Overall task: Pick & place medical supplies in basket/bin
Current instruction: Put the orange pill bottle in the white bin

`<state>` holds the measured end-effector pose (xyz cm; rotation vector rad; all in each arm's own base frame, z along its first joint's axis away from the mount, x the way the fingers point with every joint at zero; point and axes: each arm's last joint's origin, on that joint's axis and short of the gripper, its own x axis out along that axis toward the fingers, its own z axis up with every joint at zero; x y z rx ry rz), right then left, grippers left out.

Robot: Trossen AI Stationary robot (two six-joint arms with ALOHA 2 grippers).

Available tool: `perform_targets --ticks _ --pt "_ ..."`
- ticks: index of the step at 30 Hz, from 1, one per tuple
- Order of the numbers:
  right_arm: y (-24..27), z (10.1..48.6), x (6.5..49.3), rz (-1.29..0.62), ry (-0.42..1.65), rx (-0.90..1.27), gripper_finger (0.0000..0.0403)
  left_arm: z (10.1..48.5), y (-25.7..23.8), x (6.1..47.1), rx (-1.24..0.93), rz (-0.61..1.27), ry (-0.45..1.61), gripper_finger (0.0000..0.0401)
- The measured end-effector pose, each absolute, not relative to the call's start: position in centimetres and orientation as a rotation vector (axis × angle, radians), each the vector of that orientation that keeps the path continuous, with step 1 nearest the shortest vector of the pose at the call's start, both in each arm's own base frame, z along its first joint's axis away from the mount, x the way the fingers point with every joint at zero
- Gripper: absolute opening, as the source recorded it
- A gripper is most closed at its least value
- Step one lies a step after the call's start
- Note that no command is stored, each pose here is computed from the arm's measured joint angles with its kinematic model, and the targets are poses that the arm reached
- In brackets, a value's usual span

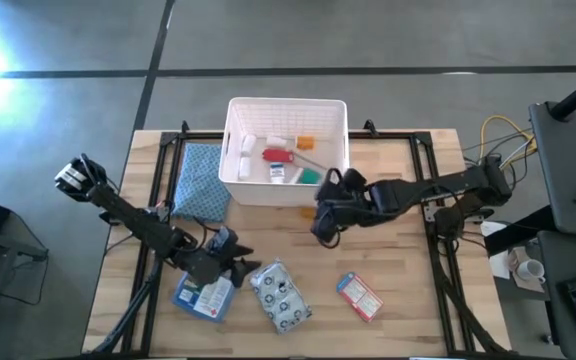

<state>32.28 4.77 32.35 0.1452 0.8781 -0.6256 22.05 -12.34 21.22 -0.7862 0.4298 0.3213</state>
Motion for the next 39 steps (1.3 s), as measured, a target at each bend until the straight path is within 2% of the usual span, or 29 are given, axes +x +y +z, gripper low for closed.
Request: perform_targets --ticks 2,6,10,15,20,23,27,29,34,39 --pt "5.6 31.8 31.7 -0.623 0.931 0.210 0.0271 21.3 -11.8 22.3 -0.771 0.335 0.421 0.0274" --pt "6.8 29.5 31.3 -0.558 1.095 0.502 0.0266 21.1 -10.3 23.0 -0.763 0.393 0.404 0.0274" --pt "6.7 25.7 31.1 -0.678 1.114 0.698 0.0265 21.0 -8.6 23.6 -0.764 0.459 0.385 0.0274" --pt "6.2 21.1 30.1 -0.933 0.939 0.870 0.0265 20.9 -7.2 24.1 -0.776 0.514 0.370 0.0274" --pt "6.0 18.5 30.9 -0.881 0.684 1.122 0.0265 20.9 -7.3 24.0 -0.778 0.506 0.377 0.0274" --pt "6.2 18.4 31.5 -0.735 0.661 0.985 0.0265 20.7 -7.9 23.8 -0.785 0.468 0.417 0.0274" --pt "6.8 19.6 32.0 -0.485 0.774 0.469 0.0265 20.4 -8.8 23.3 -0.791 0.440 0.446 0.0274" --pt "7.0 20.1 32.2 -0.402 0.808 0.288 0.0265 20.2 -9.2 23.0 -0.796 0.434 0.462 0.0274" --pt "5.7 20.4 32.5 -0.433 0.808 0.167 0.0265 20.0 -9.7 22.6 -0.820 0.435 0.483 0.0274" --pt "4.9 18.1 32.6 -0.473 0.881 0.136 0.0265 20.0 -9.8 22.6 -0.820 0.433 0.482 0.0274"
